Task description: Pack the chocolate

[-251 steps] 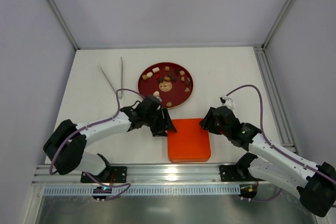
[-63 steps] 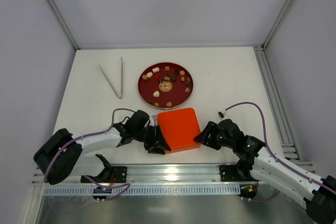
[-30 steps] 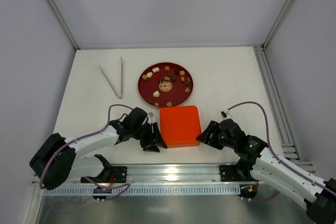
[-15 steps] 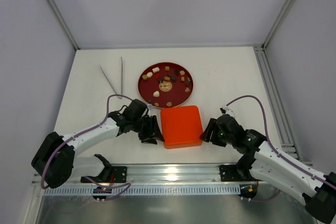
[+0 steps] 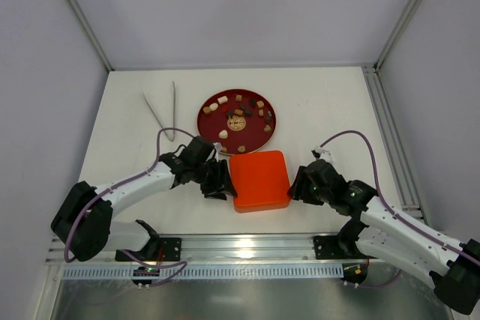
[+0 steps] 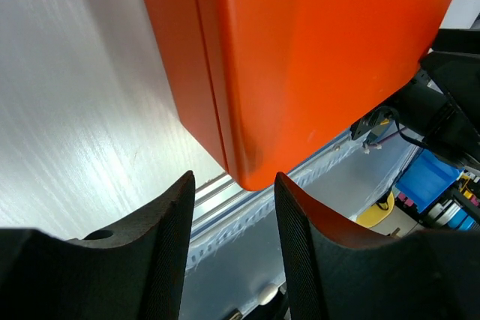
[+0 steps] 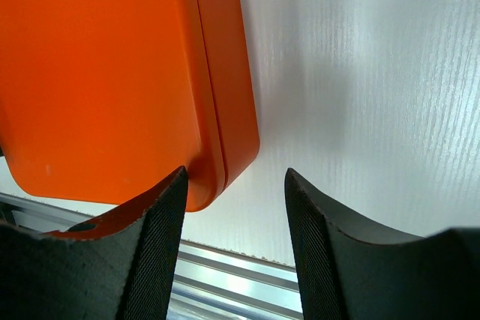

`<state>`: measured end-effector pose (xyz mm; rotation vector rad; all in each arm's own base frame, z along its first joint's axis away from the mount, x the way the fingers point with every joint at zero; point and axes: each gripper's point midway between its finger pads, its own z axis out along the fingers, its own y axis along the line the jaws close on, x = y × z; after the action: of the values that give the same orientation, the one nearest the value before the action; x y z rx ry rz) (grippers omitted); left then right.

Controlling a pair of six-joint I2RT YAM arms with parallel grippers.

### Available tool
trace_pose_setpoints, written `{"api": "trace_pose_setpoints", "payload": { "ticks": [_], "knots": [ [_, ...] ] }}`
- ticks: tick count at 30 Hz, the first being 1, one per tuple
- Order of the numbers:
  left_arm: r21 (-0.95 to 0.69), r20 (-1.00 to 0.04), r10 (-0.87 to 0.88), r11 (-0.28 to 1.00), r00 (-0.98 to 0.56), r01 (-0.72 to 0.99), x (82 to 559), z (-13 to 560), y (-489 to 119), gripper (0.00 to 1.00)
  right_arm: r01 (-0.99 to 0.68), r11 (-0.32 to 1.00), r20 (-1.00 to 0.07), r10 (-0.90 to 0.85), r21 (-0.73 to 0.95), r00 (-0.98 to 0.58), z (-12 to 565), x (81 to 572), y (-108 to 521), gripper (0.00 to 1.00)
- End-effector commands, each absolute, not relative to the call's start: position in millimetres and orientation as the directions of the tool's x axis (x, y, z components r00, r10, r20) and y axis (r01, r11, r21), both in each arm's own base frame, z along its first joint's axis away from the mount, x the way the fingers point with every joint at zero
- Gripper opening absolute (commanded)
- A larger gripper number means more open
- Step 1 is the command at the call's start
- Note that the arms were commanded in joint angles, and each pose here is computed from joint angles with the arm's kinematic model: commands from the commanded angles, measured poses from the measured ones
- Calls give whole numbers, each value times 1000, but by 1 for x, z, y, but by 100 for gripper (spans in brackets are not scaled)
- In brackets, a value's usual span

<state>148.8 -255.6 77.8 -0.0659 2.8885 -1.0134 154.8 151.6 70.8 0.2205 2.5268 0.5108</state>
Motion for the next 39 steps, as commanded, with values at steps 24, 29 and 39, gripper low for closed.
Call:
{"api": "trace_pose_setpoints", "payload": {
  "ticks": [24, 29, 39],
  "knots": [
    [-431, -15, 19, 902, -1000, 24, 120, 21, -230, 39, 49, 937, -465, 216, 345, -859, 47, 149, 145, 46],
    [-385, 15, 7, 923, -1000, 0, 112, 7, -220, 37, 67, 935, -443, 227, 347, -867, 34, 144, 145, 45],
    [-373, 37, -1, 928, -999, -15, 110, 1, -221, 38, 105, 937, -388, 238, 334, -890, 7, 130, 143, 41]
  ]
}}
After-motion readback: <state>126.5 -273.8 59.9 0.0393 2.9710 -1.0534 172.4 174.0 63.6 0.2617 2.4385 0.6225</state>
